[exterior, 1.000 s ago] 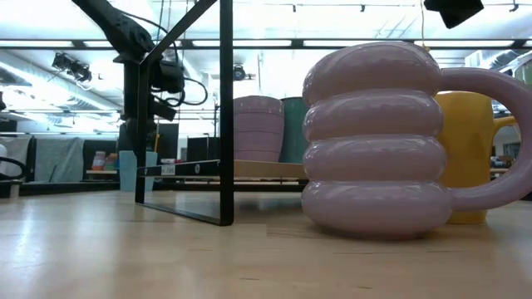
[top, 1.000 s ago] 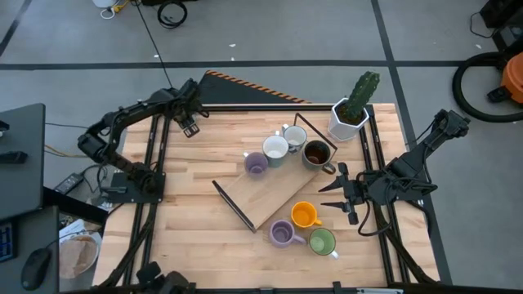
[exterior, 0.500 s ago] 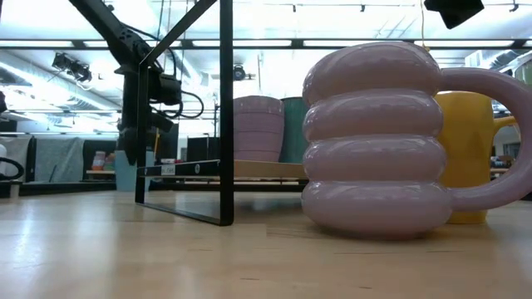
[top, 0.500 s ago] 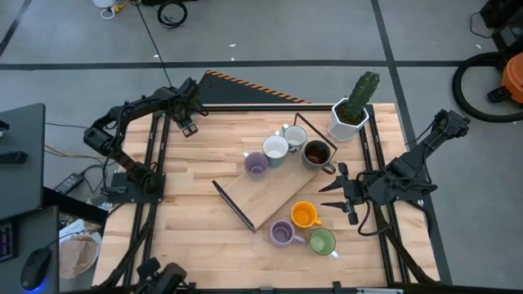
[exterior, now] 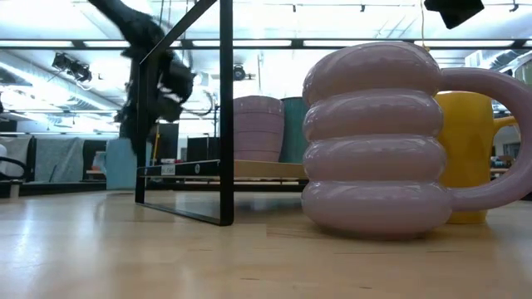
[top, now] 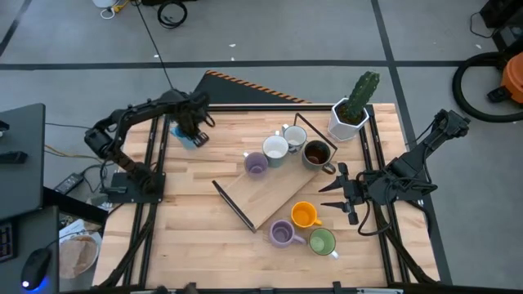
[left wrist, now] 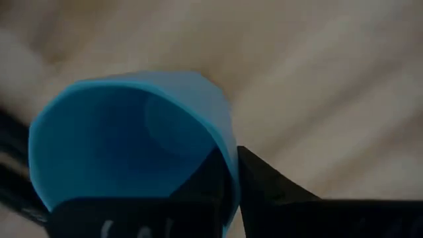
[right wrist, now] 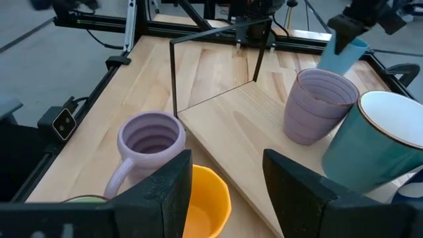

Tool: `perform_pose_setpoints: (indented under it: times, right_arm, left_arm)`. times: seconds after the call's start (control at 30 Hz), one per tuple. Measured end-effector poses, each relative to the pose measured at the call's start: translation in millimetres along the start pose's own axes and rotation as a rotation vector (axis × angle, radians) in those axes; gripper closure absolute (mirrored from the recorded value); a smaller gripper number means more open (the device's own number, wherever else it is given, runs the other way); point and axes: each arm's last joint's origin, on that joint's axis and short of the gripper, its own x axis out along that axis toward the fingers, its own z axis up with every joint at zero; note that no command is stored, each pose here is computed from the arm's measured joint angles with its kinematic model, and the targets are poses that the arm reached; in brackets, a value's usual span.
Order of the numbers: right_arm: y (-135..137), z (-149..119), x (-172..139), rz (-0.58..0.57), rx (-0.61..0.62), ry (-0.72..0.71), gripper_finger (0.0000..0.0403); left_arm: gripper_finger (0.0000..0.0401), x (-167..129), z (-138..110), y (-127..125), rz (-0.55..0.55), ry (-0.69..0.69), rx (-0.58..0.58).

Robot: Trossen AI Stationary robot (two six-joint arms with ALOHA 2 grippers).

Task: Place coffee mugs
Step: Put the light blue mug on the shelf

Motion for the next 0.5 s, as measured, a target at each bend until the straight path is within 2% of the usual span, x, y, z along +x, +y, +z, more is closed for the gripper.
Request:
perform_pose_setpoints:
  times: [0.1,0.23,0.37,0.5]
  right_arm:
    - [0,0,0,0.000,0.000,0.000,0.0212]
    - [0,0,0,0.000,-0.002,0.001,0.0212]
    - [0,0,0,0.000,-0.026,0.001,0.0212]
    - [0,0,0,0.000,-0.038,0.001,0.0212]
  left_arm:
    - [0.0376,-16,-1,-39,-0.017,0.022,0.097]
    - [0.0376,-37,-5,-96,-0.036,-0.046,0.235]
    - [0.0376,-60,-14,-137,-0.087,-0.114,0.276]
    - [0.0376,-80,-22,-162,-0.131,-0.166,0.292]
